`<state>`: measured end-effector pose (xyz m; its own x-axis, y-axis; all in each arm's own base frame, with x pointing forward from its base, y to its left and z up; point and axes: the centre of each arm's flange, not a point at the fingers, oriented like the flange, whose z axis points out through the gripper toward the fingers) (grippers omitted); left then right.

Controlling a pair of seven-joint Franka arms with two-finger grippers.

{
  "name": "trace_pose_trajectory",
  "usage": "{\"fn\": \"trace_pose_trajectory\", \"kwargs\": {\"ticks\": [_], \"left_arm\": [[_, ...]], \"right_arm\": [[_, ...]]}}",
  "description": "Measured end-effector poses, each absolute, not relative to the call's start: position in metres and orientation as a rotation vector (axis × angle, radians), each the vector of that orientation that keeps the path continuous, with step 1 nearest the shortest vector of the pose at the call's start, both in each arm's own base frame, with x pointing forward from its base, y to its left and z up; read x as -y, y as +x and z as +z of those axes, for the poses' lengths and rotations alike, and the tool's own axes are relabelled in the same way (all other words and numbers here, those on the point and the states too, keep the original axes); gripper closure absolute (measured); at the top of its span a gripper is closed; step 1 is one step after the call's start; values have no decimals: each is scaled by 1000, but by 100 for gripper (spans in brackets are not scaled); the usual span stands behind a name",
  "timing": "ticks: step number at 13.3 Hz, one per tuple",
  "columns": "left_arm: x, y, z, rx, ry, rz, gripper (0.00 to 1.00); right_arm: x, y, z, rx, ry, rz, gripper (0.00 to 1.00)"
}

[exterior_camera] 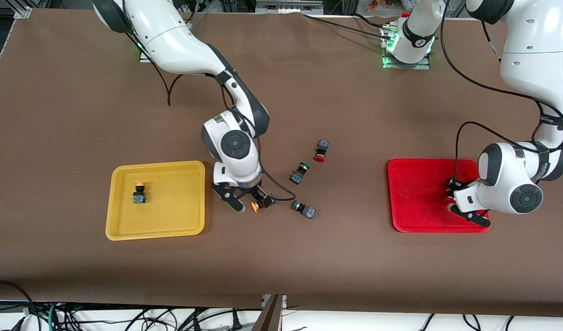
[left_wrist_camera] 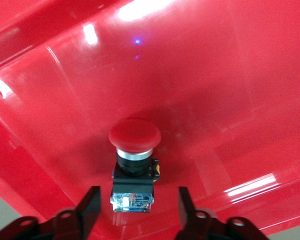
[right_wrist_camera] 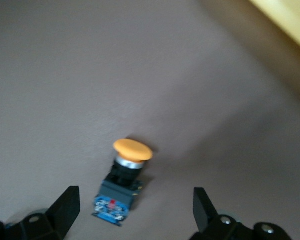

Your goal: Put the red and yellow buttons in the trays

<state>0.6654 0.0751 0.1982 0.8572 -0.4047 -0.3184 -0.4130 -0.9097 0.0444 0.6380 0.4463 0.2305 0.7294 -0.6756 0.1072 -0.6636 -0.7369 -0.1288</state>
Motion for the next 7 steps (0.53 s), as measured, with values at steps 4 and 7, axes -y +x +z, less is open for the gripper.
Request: {"fn": "trace_pose_trajectory", "kwargs": {"ticks": [4,7], "left_arm": [[-59,669,229,-690,-3008,499,0],[2,662,282,-672,-3085,545,0]], "right_arm": [[-459,644,221,-1095,-2790,-279,0],[-459,644,210,-1091,-2788,-284,0]]}}
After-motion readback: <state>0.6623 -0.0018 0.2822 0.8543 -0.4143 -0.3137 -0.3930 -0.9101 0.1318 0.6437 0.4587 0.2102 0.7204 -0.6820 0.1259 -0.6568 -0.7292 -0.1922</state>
